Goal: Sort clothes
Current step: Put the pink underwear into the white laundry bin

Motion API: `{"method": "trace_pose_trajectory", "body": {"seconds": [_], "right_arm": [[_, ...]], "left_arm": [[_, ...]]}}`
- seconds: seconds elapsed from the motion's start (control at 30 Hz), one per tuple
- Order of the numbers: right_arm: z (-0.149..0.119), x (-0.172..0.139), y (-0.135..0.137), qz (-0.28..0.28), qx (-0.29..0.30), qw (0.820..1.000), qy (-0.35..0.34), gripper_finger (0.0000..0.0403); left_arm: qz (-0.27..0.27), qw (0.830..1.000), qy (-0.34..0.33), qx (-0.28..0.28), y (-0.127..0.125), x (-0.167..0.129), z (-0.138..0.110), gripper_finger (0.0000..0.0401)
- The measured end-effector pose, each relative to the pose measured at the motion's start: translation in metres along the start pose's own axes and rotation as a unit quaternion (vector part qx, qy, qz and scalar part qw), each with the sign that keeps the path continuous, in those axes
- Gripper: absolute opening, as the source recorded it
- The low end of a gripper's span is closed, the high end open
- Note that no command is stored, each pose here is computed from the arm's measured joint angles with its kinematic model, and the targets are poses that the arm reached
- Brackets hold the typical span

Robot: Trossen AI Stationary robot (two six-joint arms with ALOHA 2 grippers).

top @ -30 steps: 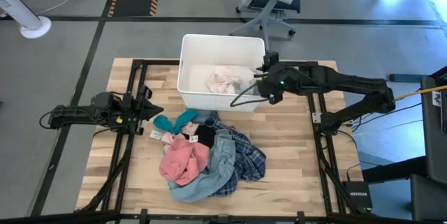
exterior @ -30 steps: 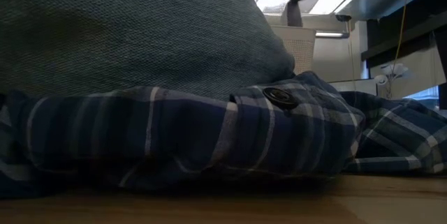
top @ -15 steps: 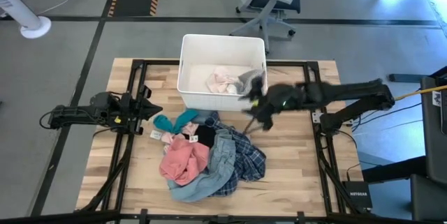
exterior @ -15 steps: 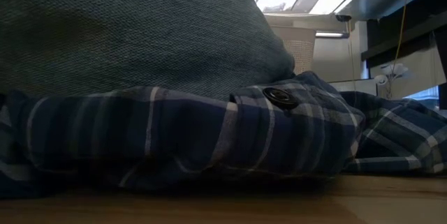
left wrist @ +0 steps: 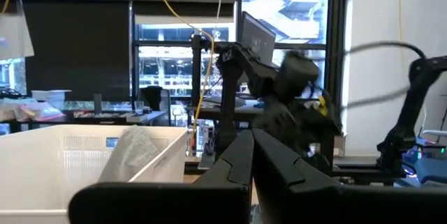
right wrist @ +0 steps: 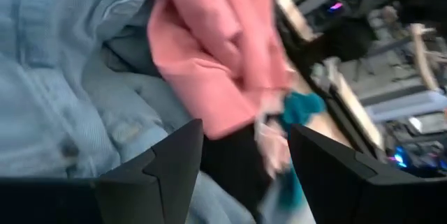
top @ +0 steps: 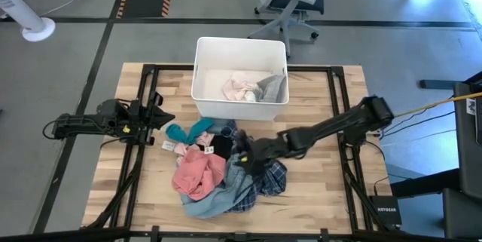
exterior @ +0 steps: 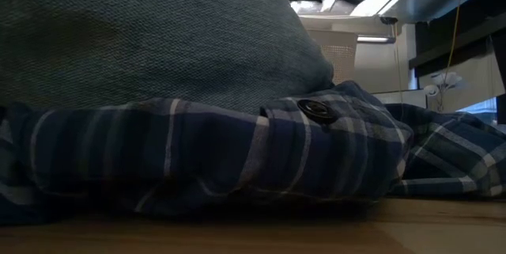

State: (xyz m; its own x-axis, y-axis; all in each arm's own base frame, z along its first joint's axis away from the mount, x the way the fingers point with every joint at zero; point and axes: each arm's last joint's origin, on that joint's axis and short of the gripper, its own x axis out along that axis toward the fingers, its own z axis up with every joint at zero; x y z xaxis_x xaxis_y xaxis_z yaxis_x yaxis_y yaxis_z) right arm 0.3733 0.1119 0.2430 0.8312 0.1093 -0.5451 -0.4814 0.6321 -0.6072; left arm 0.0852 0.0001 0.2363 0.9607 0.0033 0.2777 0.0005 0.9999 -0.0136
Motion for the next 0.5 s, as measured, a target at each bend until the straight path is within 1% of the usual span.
{"method": "trace_pose_trajectory", "body": {"seconds": [0.07,0.17,0.27,0.37,0.5], "right_arm": [[0.002,0.017,0.003,0.017,-0.006,1.000,-0.002,0.0230],[0.005,0.037,0.004,0.035,-0.030,0.999,-0.003,0.0230],[0.009,0.051,0.006,0.054,-0.053,0.997,-0.011,0.0230],[0.009,0.061,0.008,0.070,-0.079,0.994,-0.002,0.0230],[0.008,0.069,0.010,0.076,-0.111,0.991,0.001,0.0230]], "left_arm": [[0.000,1.000,-0.001,0.000,0.000,0.000,0.000,0.0000],[0.000,1.000,-0.001,0.001,0.000,0.000,0.000,0.0000],[0.001,1.000,-0.003,0.003,0.000,0.000,0.000,0.0000],[0.002,1.000,-0.002,0.008,0.000,0.000,0.000,0.0000],[0.002,1.000,-0.004,0.010,0.000,0.000,0.001,0.0000]]}}
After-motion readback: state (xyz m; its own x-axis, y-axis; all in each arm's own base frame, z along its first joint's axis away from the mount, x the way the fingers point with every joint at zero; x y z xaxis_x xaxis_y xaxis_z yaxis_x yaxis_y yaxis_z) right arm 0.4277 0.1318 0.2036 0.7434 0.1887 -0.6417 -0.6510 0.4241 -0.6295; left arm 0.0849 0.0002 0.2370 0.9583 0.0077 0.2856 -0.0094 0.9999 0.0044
